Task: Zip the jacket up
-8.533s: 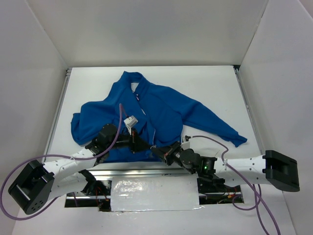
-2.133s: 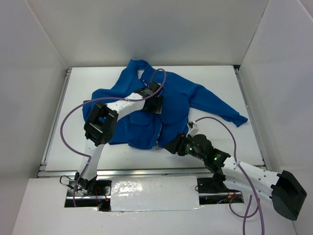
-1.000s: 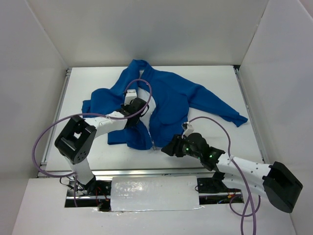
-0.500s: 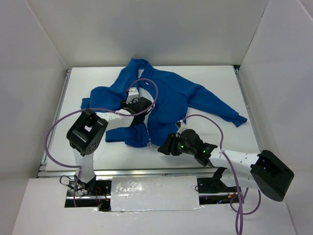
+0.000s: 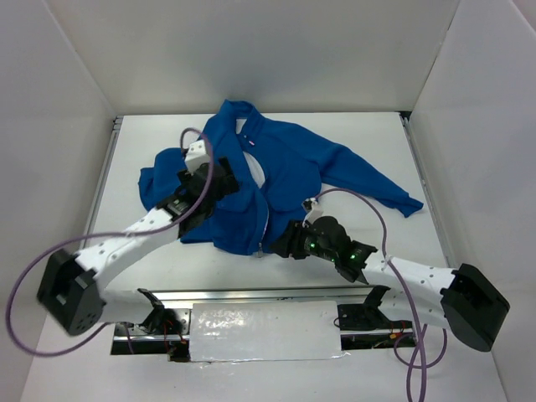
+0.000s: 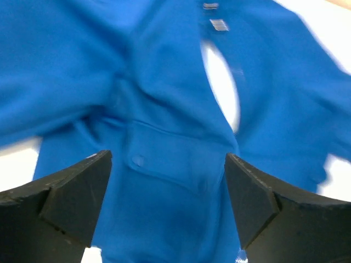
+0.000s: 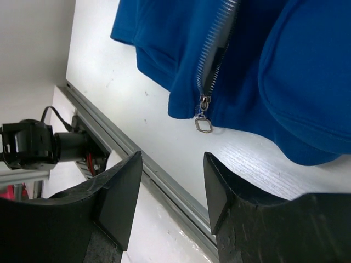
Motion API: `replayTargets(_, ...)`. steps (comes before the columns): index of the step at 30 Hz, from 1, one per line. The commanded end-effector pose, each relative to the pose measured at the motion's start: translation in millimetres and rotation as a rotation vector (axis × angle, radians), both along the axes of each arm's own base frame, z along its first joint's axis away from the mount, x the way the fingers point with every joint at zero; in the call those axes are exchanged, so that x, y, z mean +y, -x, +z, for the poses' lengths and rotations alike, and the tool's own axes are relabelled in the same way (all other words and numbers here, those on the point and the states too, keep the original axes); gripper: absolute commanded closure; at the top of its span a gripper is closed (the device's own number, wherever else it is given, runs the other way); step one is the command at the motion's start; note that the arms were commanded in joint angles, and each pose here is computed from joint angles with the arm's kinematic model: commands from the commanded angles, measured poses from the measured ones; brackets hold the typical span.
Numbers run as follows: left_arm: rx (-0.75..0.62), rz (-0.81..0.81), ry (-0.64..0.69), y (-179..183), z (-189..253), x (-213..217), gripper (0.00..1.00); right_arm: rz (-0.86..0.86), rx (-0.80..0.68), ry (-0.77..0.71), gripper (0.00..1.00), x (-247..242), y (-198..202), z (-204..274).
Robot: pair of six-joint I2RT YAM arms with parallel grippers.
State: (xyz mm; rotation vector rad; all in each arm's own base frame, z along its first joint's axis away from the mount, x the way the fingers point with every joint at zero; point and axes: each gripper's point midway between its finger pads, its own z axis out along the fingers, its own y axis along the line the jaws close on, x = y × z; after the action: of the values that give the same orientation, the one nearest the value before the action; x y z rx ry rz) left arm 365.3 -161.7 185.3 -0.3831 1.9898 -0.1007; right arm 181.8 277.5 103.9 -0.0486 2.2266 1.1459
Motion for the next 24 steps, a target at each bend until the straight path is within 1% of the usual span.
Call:
replayTargets(1,0.104,-0.155,0.194,52.6,-24.2,-22.5,0.05,-0.049,-0.057,-0.040,0.44,-0.8,-11.8,29.1)
replayTargets(2,0.135,-0.227,0.245,67.3,-30.2,-35.3,0.05,-0.059,-0.044,-0.040,0.44,-3.2,-12.3,28.9)
replayTargets(3,0.130,-0.250,0.302,78.4,-27.5,-40.2,0.05,-0.057,-0.042,-0.043,0.44,-3.6,-11.5,29.9)
replayTargets(4,0.184,-0.286,0.301,97.0,-53.3,-42.8,0.06,-0.053,-0.049,-0.054,0.44,-3.8,-10.6,33.6)
replayTargets(6,0.178,-0.371,0.394,113.5,-53.0,-59.7,0.07,-0.056,-0.055,-0.061,0.44,-5.2,-11.3,35.9)
replayTargets(8,0.164,-0.451,0.450,127.2,-64.9,-71.7,0.10,-0.062,-0.058,-0.056,0.43,-6.2,-12.7,35.7)
replayTargets(9,0.189,-0.494,0.468,139.5,-77.7,-74.9,0.11,-0.067,-0.052,-0.048,0.43,-6.1,-13.8,34.3)
replayTargets(10,0.177,-0.527,0.483,142.5,-77.7,-79.3,0.12,-0.067,-0.047,-0.043,0.43,-5.5,-14.4,33.4)
replayTargets(11,0.133,-0.559,0.516,140.3,-69.3,-86.5,0.13,-0.066,-0.043,-0.041,0.43,-4.9,-14.6,32.1)
replayTargets(12,0.147,-0.589,0.519,145.6,-77.6,-89.4,0.15,-0.068,-0.033,-0.037,0.43,-5.0,-14.6,28.7)
replayTargets(13,0.132,-0.608,0.528,145.0,-76.4,-92.8,0.19,-0.072,-0.025,-0.046,0.43,-4.0,-14.8,28.6)
replayTargets(14,0.115,-0.619,0.535,142.5,-73.4,-96.5,0.19,-0.068,-0.023,-0.050,0.43,-3.3,-13.9,28.2)
replayTargets(17,0.120,-0.635,0.506,136.8,-85.8,-102.7,0.19,-0.054,-0.012,-0.057,0.44,-1.2,-11.3,27.4)
replayTargets(19,0.116,-0.670,0.520,138.4,-86.0,-109.2,0.20,-0.046,-0.011,-0.058,0.44,-1.1,-10.1,27.8)
replayTargets(22,0.111,-0.684,0.528,135.4,-88.1,-115.4,0.24,-0.043,-0.007,-0.053,0.44,-1.4,-9.0,27.0)
replayTargets(23,0.119,-0.683,0.523,133.9,-91.0,-116.8,0.27,-0.038,-0.009,-0.054,0.43,-1.1,-8.1,27.1)
replayTargets(24,0.130,-0.674,0.517,132.7,-94.5,-116.9,0.37,-0.037,-0.008,-0.057,0.44,-0.9,-8.1,27.6)
